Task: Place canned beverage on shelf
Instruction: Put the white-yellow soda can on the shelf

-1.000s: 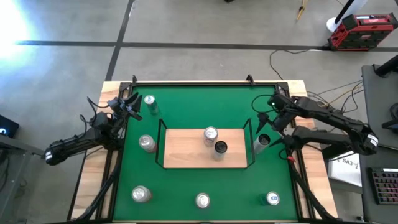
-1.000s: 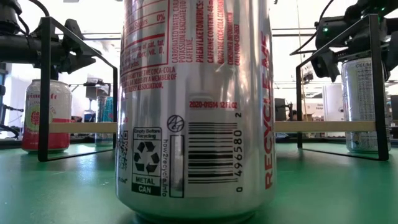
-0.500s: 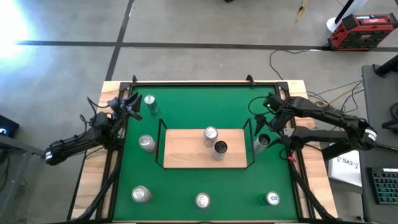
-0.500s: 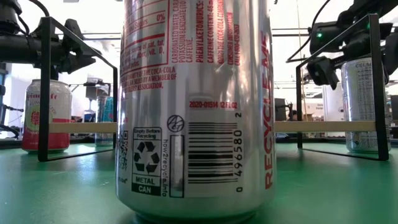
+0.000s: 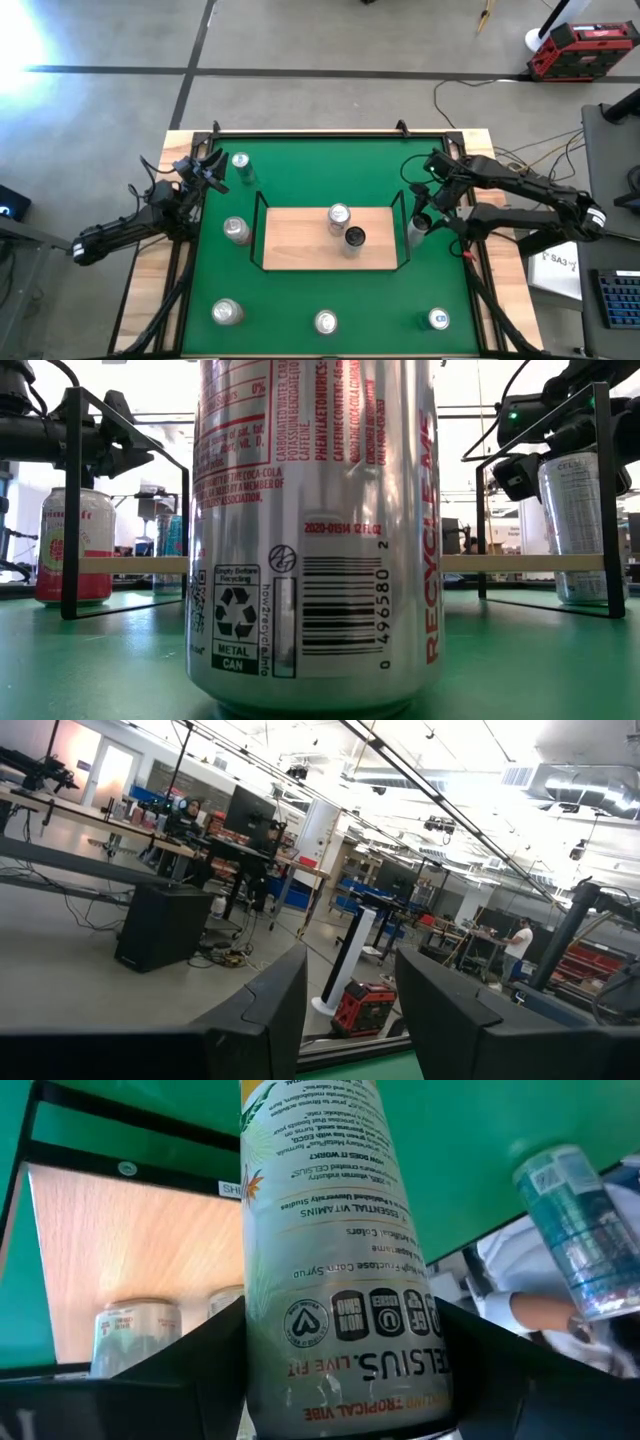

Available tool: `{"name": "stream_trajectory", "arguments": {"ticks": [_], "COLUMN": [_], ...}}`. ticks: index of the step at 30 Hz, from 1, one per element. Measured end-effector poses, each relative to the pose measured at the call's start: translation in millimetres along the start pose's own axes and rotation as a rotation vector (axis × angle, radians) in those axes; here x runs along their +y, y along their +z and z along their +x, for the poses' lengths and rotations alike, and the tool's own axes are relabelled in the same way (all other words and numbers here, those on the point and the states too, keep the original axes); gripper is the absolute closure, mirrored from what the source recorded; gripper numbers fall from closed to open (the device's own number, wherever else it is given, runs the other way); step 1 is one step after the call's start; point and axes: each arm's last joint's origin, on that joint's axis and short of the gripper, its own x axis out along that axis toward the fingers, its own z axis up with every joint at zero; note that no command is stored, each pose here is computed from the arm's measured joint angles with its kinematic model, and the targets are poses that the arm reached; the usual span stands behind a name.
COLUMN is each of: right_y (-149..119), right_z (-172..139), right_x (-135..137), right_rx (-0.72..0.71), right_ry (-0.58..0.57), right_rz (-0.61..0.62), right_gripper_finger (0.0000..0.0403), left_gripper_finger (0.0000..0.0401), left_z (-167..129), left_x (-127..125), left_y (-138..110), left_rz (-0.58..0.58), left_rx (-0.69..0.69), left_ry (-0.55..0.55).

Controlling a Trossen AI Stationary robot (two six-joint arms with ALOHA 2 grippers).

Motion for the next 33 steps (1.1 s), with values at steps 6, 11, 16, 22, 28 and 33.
{"name": "stream_trajectory", "arguments": {"ticks": [6,11,16,22,28,33], "right_y": [-14,-27,-35,-47,-58,-66], "right_z": [-17,-38,-50,-68,-89,-99], "right_x": [-4,-7,-7,0,12,35], "right_rx": [0.032,-0.001,-0.018,-0.039,-0.047,-0.081], "right_ry": [0.094,0.266,0.388,0.528,0.631,0.640], "right_rz": [0.077,0.175,0.299,0.351,0.379,0.349], "right_gripper_finger": [0.0156,0.0146,0.0143,0.0142,0.0141,0.0141], "left_gripper_finger": [0.0264,0.0264,0.0264,0.0264,0.0264,0.0264], "left_z": [0,0,0,0,0,0], "left_x": [0,0,0,0,0,0], "left_y": [0,0,0,0,0,0], "left_rz": [0.000,0.000,0.000,0.000,0.000,0.000], "left_rx": [0.000,0.000,0.000,0.000,0.000,0.000], "left_ry": [0.000,0.000,0.001,0.000,0.000,0.000]}}
